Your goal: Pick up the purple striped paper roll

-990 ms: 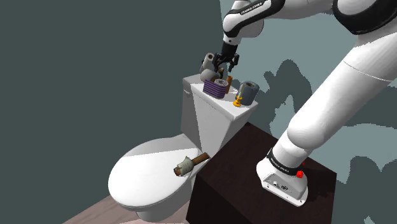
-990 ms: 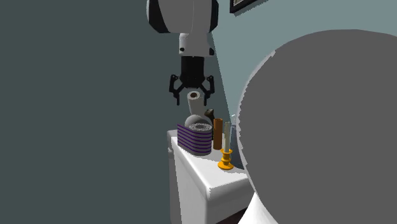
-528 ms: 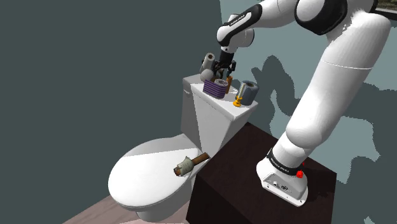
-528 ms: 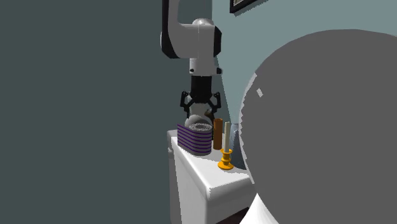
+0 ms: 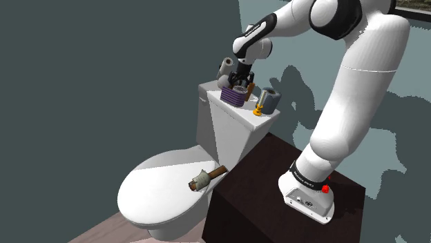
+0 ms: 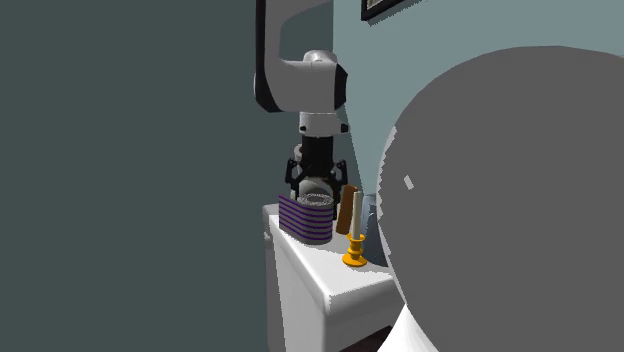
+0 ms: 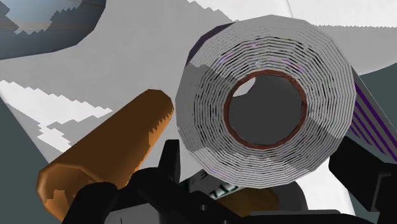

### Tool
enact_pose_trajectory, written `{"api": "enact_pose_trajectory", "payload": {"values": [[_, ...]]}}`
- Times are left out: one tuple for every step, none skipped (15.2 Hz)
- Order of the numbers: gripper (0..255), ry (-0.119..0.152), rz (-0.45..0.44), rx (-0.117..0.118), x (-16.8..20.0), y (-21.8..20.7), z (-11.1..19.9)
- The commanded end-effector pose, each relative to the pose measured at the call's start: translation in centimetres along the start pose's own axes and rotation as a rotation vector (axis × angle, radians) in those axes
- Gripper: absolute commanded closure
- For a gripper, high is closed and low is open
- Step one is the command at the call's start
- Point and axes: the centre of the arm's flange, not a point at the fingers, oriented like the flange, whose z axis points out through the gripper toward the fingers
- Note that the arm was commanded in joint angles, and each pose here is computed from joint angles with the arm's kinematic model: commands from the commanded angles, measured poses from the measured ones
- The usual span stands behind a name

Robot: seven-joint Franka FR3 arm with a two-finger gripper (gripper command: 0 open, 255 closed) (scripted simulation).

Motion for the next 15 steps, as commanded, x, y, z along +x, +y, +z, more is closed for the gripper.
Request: {"api": "enact_pose_trajectory", "payload": {"values": [[0,0.000,0.000,0.000,0.0,0.0,0.2],[255,0.000,0.000,0.000,0.0,0.0,0.2],[255,0.000,0.000,0.000,0.0,0.0,0.2],[255,0.000,0.000,0.000,0.0,0.0,0.2],[255,0.000,0.000,0.000,0.0,0.0,0.2],[255,0.000,0.000,0.000,0.0,0.0,0.2],[255,0.000,0.000,0.000,0.0,0.0,0.2],[255,0.000,0.000,0.000,0.0,0.0,0.2],[255,0.000,0.000,0.000,0.0,0.0,0.2],[255,0.000,0.000,0.000,0.0,0.0,0.2],[255,0.000,0.000,0.000,0.0,0.0,0.2],[255,0.000,0.000,0.000,0.0,0.0,-0.3],[255,0.000,0.000,0.000,0.0,0.0,-0.9],[255,0.000,0.000,0.000,0.0,0.0,-1.4],[255,0.000,0.000,0.000,0.0,0.0,-1.9]]}}
